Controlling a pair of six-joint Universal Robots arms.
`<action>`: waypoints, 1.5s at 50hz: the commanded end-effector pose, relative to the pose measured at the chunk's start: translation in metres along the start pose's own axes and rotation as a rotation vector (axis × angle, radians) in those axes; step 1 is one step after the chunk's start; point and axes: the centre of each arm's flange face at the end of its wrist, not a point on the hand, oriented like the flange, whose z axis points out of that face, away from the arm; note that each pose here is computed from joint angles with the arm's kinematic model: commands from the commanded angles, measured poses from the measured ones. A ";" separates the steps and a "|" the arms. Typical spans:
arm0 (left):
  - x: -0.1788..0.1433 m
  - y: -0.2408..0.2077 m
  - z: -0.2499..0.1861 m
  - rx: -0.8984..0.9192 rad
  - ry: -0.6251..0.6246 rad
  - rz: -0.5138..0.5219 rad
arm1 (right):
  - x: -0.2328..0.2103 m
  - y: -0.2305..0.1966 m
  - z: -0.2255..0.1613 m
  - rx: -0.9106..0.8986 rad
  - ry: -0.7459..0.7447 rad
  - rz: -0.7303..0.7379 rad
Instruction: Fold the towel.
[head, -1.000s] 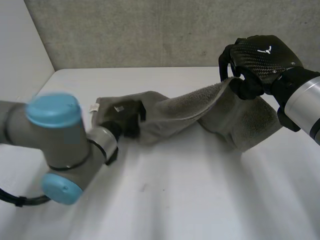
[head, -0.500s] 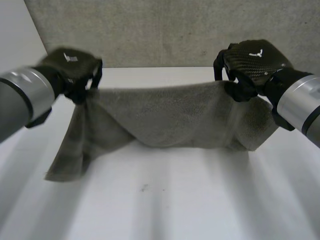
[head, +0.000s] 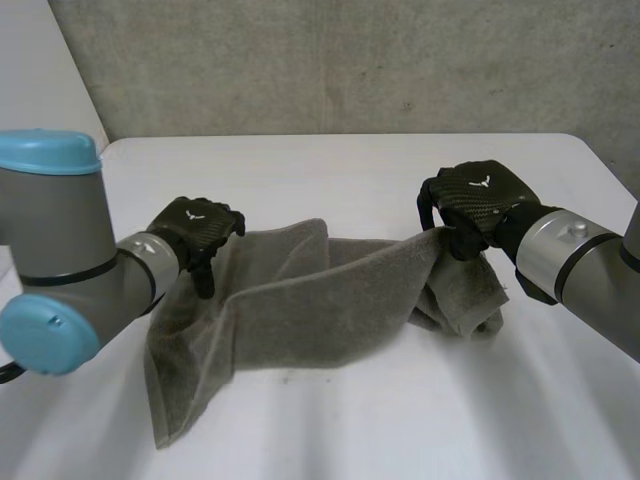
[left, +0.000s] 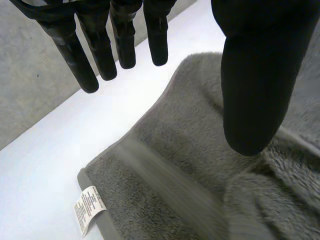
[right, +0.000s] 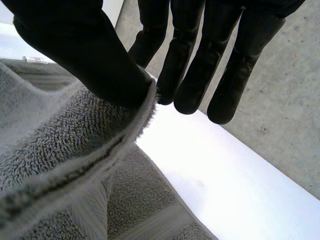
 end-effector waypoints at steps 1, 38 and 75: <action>0.006 -0.003 -0.040 0.011 0.008 -0.200 | 0.001 0.003 0.003 -0.003 0.001 0.002; 0.042 0.075 -0.106 -0.242 -0.280 -0.373 | -0.005 0.011 0.005 -0.029 -0.011 0.007; 0.071 0.098 -0.069 -0.287 -0.202 -0.419 | -0.006 0.020 0.009 -0.042 -0.009 -0.011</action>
